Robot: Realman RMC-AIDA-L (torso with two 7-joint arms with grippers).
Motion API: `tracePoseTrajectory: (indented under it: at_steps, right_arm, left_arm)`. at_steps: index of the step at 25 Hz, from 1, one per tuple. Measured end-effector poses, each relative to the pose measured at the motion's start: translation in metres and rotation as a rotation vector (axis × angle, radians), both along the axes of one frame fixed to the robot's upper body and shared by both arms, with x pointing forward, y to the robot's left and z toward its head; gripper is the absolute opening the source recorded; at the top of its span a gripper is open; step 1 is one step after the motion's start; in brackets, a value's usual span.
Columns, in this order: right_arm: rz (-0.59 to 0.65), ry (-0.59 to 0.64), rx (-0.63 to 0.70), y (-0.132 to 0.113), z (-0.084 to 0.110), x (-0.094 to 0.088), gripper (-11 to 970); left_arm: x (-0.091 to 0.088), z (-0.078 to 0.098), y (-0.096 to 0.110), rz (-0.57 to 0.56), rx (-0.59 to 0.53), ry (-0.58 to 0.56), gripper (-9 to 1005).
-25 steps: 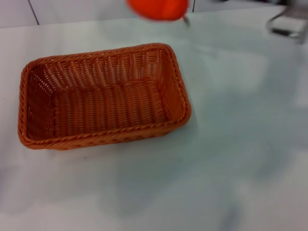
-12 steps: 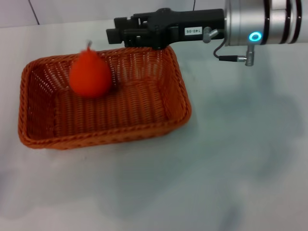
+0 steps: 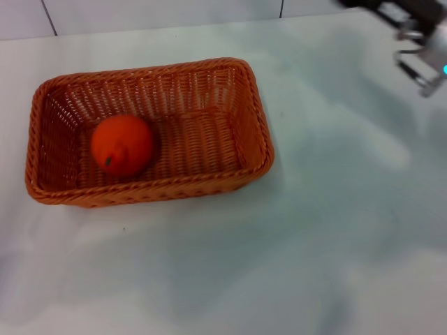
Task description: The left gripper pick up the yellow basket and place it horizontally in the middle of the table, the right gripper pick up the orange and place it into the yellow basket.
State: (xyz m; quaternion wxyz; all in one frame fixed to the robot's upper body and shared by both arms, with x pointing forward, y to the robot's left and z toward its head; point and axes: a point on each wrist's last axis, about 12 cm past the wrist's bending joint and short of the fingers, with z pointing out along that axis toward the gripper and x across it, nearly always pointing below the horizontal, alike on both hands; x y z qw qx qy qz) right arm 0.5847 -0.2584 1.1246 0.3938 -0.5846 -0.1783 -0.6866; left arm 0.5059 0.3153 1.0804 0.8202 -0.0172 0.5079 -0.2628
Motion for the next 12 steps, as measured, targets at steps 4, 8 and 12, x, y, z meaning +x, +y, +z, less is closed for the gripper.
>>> tracePoseTrajectory:
  at_steps: [4,8,12]
  right_arm:
    - [-0.318,-0.062,0.103,-0.037,-0.020,-0.016,780]
    - [-0.537,-0.129,0.095,-0.056,-0.034,-0.032,780]
    - [-0.626,-0.148,0.064,-0.063,-0.040,-0.040,780]
  left_arm:
    - [-0.004,-0.001,0.001,0.004,-0.003,-0.005,474]
    - [-0.011,-0.003,0.005,0.046,-0.007,-0.020,473]
    - [-0.017,-0.005,0.008,0.086,0.008,-0.036,473]
